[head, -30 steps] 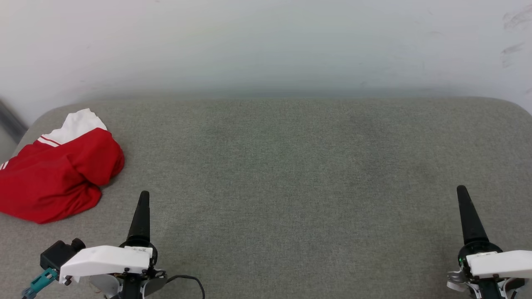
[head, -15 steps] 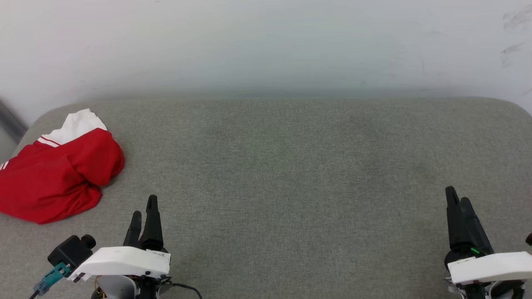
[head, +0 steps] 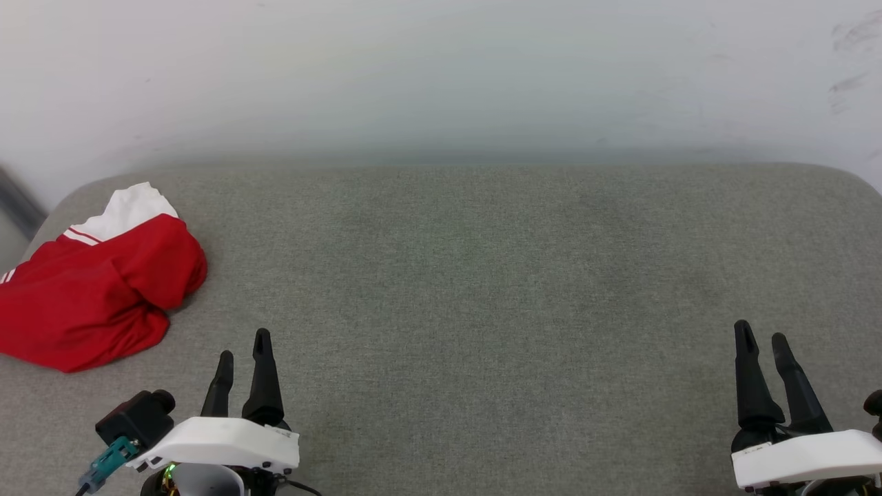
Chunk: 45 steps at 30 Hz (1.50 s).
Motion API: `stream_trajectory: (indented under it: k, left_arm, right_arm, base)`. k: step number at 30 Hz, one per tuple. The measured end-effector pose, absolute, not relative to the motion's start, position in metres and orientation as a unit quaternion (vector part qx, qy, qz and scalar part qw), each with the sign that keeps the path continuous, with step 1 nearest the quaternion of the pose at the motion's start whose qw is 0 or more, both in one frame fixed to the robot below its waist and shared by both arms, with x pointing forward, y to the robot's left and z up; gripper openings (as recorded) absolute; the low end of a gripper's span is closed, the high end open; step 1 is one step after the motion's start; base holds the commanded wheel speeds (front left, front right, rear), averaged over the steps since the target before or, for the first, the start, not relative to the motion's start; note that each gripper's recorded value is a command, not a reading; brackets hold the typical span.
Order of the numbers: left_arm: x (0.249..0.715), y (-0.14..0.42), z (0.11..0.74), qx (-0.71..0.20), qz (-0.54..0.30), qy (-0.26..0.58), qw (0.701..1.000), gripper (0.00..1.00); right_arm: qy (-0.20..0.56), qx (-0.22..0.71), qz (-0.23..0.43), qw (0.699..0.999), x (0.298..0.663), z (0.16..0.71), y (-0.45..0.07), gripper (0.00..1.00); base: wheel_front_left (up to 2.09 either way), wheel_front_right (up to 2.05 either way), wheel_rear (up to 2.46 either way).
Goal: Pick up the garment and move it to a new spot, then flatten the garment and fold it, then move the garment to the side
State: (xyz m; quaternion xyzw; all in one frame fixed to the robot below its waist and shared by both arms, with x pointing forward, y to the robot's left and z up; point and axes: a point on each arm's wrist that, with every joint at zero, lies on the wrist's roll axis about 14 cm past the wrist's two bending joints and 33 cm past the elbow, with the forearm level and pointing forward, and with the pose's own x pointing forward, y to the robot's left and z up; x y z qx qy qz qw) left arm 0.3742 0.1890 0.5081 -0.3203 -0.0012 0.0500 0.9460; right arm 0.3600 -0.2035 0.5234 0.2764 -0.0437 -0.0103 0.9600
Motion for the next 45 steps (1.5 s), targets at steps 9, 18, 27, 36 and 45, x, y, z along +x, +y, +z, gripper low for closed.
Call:
stream_trajectory:
  k: [9, 18, 27, 36, 45]
  left_arm:
    - [0.37, 0.183, 0.508, -0.264, 0.043, -0.005, 0.964, 1.0]
    - [0.368, 0.18, 0.51, -0.216, 0.039, -0.013, 0.976, 1.0]
    - [0.365, 0.176, 0.512, -0.175, 0.031, -0.022, 0.984, 1.0]
    - [0.365, 0.171, 0.516, -0.139, 0.021, -0.034, 0.989, 1.0]
    - [0.362, 0.167, 0.515, -0.106, 0.015, -0.038, 0.993, 1.0]
  right_arm:
    - [-0.051, 0.223, -0.005, 0.973, 0.357, 0.527, -0.201, 1.0]
    - [-0.057, 0.176, 0.004, 0.983, 0.354, 0.529, -0.196, 1.0]
    - [-0.06, 0.131, 0.01, 0.99, 0.351, 0.529, -0.193, 1.0]
    - [-0.066, 0.088, 0.017, 0.994, 0.349, 0.531, -0.189, 1.0]
    - [-0.071, 0.056, 0.026, 0.996, 0.347, 0.532, -0.184, 1.0]
  base:
    - [0.0, 0.0, 0.0]
    - [0.0, 0.0, 0.0]
    - [0.0, 0.0, 0.0]
    - [0.0, 0.0, 0.0]
    - [0.0, 0.0, 0.0]
